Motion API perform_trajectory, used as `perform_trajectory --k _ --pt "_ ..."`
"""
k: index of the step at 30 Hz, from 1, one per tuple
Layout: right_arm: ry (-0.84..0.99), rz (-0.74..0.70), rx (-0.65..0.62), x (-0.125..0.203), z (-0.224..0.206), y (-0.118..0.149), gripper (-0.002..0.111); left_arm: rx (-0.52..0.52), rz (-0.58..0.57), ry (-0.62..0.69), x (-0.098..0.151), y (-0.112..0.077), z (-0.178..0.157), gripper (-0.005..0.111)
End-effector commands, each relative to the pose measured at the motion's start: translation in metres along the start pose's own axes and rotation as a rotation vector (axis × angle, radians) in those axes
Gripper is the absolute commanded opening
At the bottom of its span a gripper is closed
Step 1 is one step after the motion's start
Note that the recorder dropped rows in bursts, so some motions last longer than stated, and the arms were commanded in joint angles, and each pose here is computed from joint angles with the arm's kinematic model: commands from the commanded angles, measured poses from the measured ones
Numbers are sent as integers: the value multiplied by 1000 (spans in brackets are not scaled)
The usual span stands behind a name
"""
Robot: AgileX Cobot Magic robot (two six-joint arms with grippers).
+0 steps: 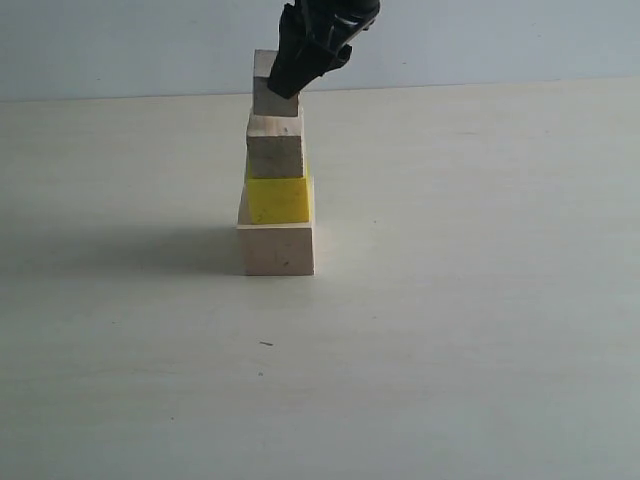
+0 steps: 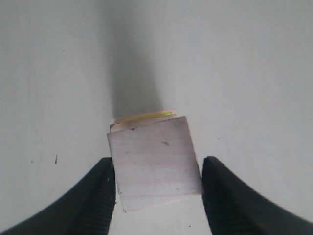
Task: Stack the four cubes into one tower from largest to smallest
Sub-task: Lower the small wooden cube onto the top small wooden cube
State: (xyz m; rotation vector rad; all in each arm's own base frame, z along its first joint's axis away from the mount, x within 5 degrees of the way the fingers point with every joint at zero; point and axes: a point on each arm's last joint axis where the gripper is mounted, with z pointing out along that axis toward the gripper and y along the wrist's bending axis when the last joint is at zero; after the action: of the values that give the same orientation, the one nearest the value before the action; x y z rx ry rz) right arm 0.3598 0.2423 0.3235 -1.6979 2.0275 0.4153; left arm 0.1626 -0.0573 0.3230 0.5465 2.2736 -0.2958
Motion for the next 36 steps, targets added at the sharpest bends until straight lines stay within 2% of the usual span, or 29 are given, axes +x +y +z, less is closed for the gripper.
perform_trajectory --k 1,27,36 --pt "-2 6 -1 1 0 -1 0 -3 -5 -13 -1 0 -2 0" --pt "-14 23 -29 2 5 0 0 -6 -2 -16 -1 0 -2 0" --pt "3 15 -16 3 5 -1 18 -6 -2 -16 -1 0 -2 0"
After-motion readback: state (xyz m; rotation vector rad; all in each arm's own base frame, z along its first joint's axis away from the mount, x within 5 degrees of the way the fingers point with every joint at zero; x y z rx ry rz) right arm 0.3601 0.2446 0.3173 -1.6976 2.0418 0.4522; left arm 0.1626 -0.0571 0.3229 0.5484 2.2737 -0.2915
